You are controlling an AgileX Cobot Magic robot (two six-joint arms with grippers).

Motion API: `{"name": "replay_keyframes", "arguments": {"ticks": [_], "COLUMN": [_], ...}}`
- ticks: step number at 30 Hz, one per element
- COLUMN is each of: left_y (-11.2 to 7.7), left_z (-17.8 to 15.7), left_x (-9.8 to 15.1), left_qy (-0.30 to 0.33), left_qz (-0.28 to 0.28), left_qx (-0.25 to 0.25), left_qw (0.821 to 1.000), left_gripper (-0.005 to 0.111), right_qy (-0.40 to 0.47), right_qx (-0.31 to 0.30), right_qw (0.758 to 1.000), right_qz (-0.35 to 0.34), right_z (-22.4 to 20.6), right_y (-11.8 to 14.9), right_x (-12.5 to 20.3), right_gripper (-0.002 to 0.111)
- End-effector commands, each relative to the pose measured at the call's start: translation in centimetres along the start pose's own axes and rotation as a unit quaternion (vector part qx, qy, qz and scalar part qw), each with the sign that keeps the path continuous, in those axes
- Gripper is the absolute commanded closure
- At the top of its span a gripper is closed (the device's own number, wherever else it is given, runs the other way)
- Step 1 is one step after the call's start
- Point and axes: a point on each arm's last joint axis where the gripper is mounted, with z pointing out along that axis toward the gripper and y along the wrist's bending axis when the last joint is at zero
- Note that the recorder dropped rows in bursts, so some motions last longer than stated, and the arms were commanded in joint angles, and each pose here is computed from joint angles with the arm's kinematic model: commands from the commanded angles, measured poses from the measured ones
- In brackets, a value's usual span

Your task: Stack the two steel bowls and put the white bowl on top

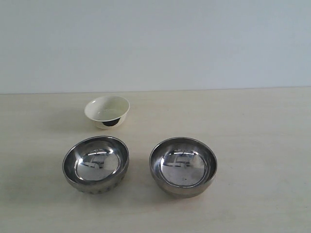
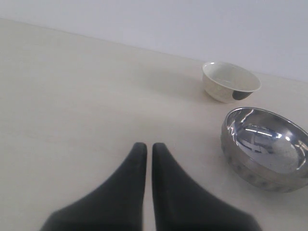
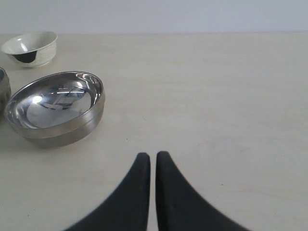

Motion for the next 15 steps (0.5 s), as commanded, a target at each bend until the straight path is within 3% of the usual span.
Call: {"name": "replay_keyframes", "arguments": {"ticks": [1,15], "left_y": [0.01,0.01], "left_z": [0.0,0.0], "left_x": [0.07,0.07], "left_qy": [0.0,0.0], "left_qz": [0.001,0.001], "left_qx": [0.0,0.0], "left_qw": [1.0,1.0], "left_gripper": [0.103,0.103], "right_qy": [-0.007,-0.008], "right_qx": [0.002,0.001], "right_qw": [1.0,1.0], "right_qz": [-0.007,-0.005], "right_z": [-0.05,-0.05], "right_y": [-0.02,-0.01], "right_x": [-0.1,-0.12], "right_gripper": [0.108,0.108]}}
